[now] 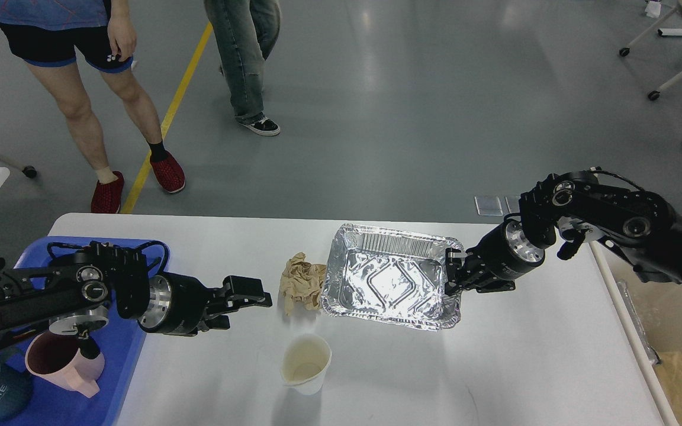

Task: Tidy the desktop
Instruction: 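Reach the left gripper to the white paper cup and grasp it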

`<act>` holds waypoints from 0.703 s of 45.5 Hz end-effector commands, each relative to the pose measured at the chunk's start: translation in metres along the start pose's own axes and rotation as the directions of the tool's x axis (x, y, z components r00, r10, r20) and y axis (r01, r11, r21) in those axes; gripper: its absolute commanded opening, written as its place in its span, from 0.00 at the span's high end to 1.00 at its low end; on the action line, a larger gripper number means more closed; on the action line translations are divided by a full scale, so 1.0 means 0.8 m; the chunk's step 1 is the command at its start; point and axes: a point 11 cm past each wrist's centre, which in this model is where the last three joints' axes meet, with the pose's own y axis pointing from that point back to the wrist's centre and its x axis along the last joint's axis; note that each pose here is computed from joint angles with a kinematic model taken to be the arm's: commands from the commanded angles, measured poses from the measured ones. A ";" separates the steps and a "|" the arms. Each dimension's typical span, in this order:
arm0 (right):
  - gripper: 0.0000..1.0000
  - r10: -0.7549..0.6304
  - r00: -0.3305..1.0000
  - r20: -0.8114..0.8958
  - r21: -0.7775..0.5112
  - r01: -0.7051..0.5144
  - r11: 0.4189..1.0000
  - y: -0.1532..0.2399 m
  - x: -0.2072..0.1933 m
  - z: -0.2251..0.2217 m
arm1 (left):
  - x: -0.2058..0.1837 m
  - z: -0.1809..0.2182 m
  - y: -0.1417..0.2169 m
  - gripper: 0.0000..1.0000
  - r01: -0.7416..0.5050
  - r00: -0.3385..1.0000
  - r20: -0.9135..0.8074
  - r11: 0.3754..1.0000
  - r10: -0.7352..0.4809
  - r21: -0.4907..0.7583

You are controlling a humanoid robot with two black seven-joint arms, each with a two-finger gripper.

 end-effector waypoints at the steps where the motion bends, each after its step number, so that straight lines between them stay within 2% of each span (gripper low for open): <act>1: 1.00 0.000 1.000 0.001 -0.002 0.000 1.000 0.000 0.000 0.001 | -0.010 0.002 -0.008 0.04 0.030 0.999 0.026 0.999 -0.031 0.020; 32: 1.00 0.000 1.000 0.014 -0.001 0.000 1.000 -0.005 -0.002 0.006 | -0.029 0.002 -0.020 0.04 0.090 0.993 0.075 0.994 -0.094 0.058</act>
